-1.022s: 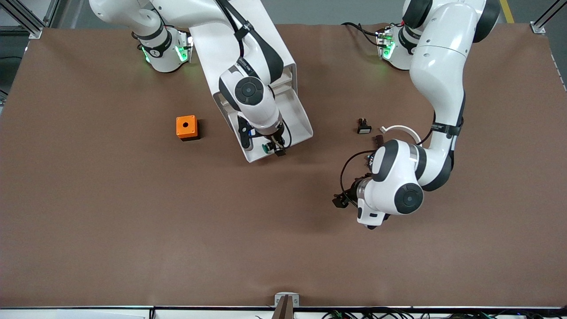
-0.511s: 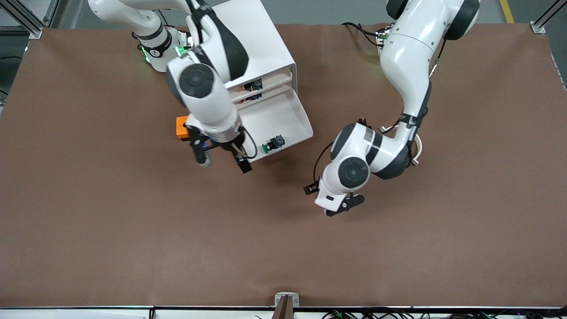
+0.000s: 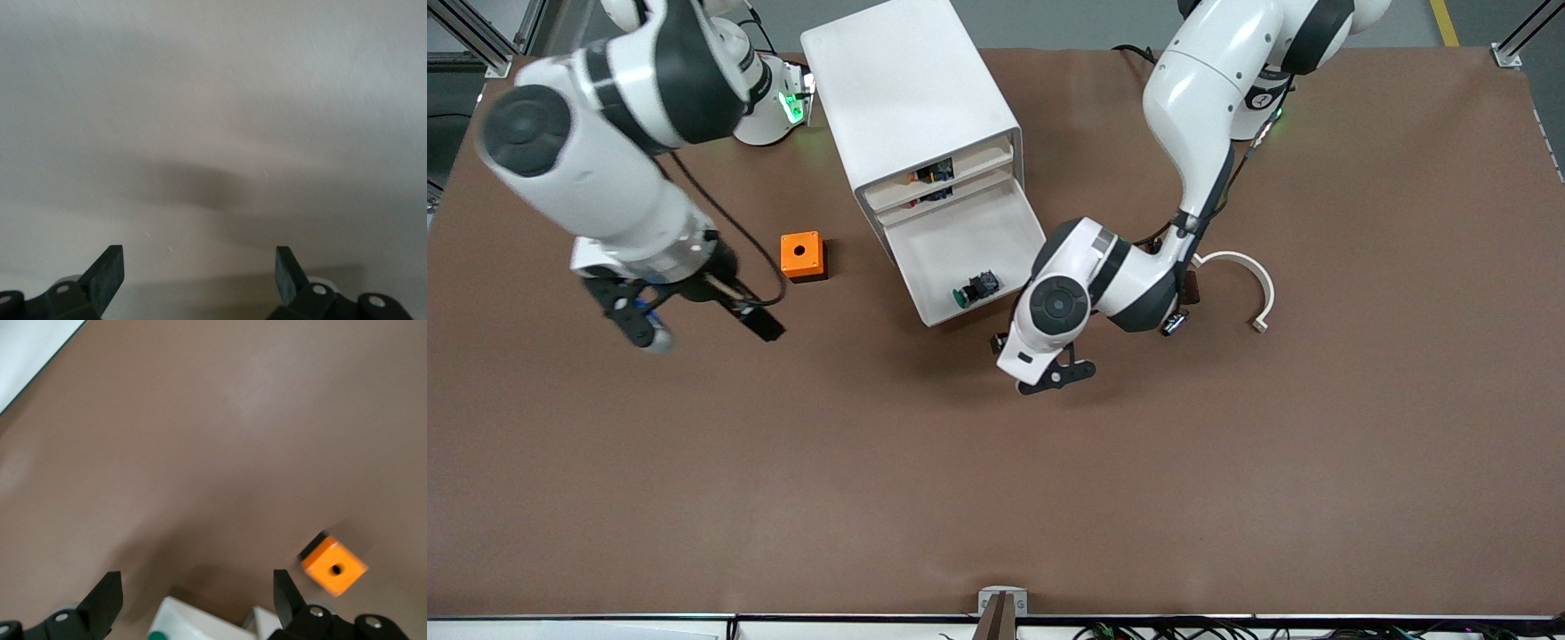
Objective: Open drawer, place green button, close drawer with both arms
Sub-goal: 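Lift the right gripper out of the drawer and draw it back, then push the drawer front into the cabinet with the left gripper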
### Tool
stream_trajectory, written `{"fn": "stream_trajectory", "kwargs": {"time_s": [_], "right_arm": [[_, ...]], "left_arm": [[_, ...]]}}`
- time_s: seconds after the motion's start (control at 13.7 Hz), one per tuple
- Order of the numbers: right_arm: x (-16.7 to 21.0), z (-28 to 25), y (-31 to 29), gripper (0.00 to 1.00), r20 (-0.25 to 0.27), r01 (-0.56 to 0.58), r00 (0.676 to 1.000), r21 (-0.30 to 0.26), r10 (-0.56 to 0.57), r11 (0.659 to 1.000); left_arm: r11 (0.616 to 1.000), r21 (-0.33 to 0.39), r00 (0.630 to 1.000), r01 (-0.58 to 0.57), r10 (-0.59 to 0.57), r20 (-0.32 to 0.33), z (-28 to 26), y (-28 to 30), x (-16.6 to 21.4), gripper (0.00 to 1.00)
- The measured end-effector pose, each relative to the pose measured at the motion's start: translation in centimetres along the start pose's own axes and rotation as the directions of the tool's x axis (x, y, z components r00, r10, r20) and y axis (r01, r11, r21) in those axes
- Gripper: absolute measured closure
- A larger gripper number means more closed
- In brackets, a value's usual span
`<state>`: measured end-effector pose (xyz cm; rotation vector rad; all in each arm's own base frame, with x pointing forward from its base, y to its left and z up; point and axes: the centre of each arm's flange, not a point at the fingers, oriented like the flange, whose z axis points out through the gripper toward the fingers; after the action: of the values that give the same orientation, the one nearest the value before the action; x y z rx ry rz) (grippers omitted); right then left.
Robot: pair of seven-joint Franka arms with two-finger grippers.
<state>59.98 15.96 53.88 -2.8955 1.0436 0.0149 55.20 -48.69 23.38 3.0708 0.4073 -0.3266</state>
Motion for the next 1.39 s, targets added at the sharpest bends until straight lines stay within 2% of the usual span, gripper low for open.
{"fn": "stream_trajectory", "kwargs": {"time_s": [0.29,0.51,0.66,0.88,1.1,1.39], "right_arm": [[7.7,-2.8,9.1,0.00,0.034,0.194,0.981,-0.019,-0.193,0.981],[10.6,-5.1,13.8,0.00,0.046,0.325,0.945,-0.011,-0.324,0.946],[10.6,-7.2,14.8,0.00,0.041,0.414,0.910,-0.038,-0.413,0.909],[10.3,-8.5,14.9,0.00,0.042,0.544,0.839,-0.089,-0.543,0.834],[10.0,-8.5,14.5,0.00,0.046,0.572,0.820,-0.089,-0.570,0.815],[10.1,-8.7,14.8,0.00,0.045,0.572,0.820,-0.087,-0.570,0.816]], "left_arm": [[0.995,0.035,0.996,0.088,-0.088,0.010,2.3,3.3,-6.0,0.00],[0.989,0.052,0.991,0.136,-0.136,0.007,3.5,5.1,-9.6,0.00],[0.985,0.058,0.987,0.159,-0.161,0.014,4.0,6.2,-12.1,0.00],[0.982,0.062,0.982,0.179,-0.182,0.050,4.7,7.5,-15.5,0.00],[0.979,0.072,0.977,0.193,-0.199,0.080,5.5,8.3,-18.1,0.00],[0.971,0.093,0.971,0.220,-0.227,0.081,6.7,9.1,-21.1,0.00]]}}
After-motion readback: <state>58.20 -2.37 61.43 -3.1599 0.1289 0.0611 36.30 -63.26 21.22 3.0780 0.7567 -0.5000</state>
